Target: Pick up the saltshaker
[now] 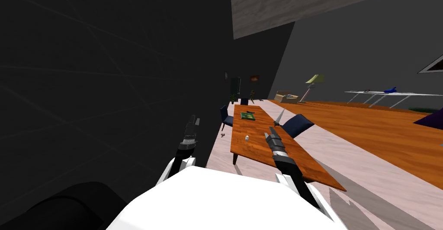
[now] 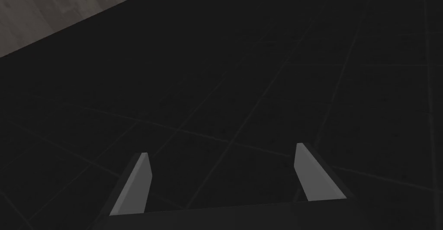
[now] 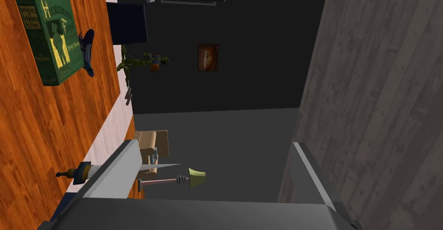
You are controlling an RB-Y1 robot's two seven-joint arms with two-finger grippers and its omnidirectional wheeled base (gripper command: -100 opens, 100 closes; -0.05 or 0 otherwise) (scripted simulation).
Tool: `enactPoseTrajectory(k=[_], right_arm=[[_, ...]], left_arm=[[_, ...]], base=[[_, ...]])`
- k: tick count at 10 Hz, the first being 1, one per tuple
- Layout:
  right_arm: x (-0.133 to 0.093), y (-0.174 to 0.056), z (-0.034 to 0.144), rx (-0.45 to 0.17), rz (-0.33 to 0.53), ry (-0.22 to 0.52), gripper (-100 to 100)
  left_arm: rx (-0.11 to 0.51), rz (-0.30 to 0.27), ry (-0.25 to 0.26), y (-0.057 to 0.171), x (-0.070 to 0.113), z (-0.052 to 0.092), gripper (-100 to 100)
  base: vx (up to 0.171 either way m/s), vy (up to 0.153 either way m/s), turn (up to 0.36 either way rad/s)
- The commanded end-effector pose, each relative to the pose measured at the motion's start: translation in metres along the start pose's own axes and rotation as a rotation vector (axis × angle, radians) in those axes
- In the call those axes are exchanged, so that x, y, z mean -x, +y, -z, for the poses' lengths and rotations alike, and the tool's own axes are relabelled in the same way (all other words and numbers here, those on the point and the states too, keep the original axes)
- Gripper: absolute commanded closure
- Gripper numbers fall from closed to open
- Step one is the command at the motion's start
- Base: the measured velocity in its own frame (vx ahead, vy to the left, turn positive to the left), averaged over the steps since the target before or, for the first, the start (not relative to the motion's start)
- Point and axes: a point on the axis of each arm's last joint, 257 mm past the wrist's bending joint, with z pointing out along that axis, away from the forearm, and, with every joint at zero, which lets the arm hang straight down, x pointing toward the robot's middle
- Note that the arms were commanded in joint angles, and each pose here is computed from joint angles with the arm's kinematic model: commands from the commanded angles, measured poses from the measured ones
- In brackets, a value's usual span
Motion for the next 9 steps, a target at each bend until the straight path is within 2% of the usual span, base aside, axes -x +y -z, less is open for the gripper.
enactPoseTrajectory(k=[1,3,4,5,6,9], right_arm=[[0.006,-0.018,0.003,-0.040,0.014,-0.004,-100],[0.022,-0.065,0.009,-0.149,0.066,-0.015,-100],[0.021,-0.066,0.009,-0.151,0.073,-0.013,-100],[0.030,-0.086,0.012,-0.201,0.105,-0.019,-100],[0.031,-0.091,0.014,-0.211,0.105,-0.020,-100],[0.052,-0.134,0.025,-0.321,0.169,-0.037,-100]], left_arm=[[0.000,0.000,0.000,0.000,0.000,0.000,0],[0.000,0.000,0.000,0.000,0.000,0.000,0],[0.000,0.000,0.000,0.000,0.000,0.000,0],[0.000,0.000,0.000,0.000,0.000,0.000,0],[0.000,0.000,0.000,0.000,0.000,0.000,0],[0.000,0.000,0.000,0.000,0.000,0.000,0]], base=[[-0.037,-0.012,0.198],[-0.035,-0.011,0.339],[-0.033,-0.011,0.197],[-0.035,-0.013,0.285],[-0.027,-0.018,0.147],[-0.025,-0.013,0.230]])
